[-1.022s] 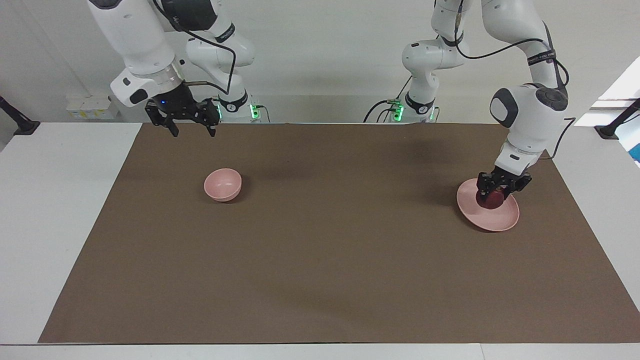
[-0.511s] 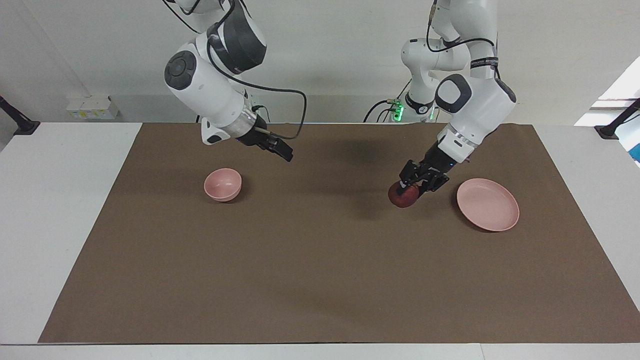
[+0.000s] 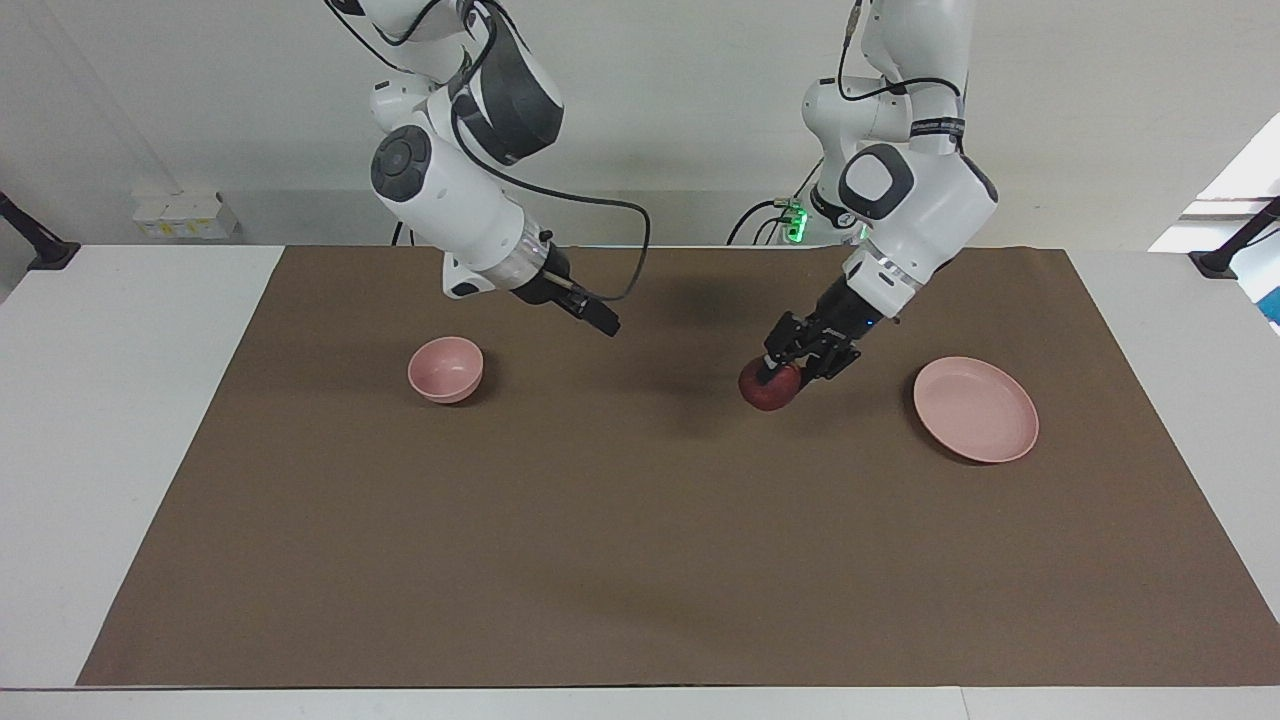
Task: Move apple from plate to bowl
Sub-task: 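Carry the apple toward the right gripper while the right gripper approaches it, then close the right gripper on the apple held by the left gripper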
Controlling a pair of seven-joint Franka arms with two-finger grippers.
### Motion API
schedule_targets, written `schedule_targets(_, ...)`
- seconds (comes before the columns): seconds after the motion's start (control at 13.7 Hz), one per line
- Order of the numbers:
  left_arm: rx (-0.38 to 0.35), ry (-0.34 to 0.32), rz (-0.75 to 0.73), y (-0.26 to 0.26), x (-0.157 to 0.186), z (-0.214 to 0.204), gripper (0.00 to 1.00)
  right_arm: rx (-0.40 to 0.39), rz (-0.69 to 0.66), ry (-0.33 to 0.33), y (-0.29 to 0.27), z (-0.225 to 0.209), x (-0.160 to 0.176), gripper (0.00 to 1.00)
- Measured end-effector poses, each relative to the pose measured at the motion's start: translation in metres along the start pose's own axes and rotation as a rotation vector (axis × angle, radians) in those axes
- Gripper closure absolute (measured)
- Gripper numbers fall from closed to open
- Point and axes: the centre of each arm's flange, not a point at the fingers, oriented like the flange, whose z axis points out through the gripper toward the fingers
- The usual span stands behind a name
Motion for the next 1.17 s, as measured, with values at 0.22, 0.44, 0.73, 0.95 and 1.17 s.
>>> schedule_targets(0.22,-0.02,-0.005,-0.018,0.006,-0.007,0.004,0.37,0.04,0.053,0.003,-0.008,0.01,0.002,0.0)
schedule_targets(0.44,-0.03,-0.01,-0.019,0.011,-0.012,0.006,0.37,0.067,0.064,-0.019,-0.013,0.019,-0.004,0.0)
schedule_targets(0.73,-0.066,0.02,-0.011,0.034,-0.014,0.004,0.37,0.056,0.06,-0.023,-0.013,0.027,-0.007,0.0)
schedule_targets(0.95,-0.109,0.036,-0.014,0.053,-0.009,-0.004,0.37,0.067,0.062,-0.021,-0.015,0.023,-0.005,0.0)
schedule_targets(1.17,-0.113,0.032,-0.021,0.055,-0.011,-0.003,0.37,0.086,0.075,-0.036,-0.017,0.019,-0.003,0.34)
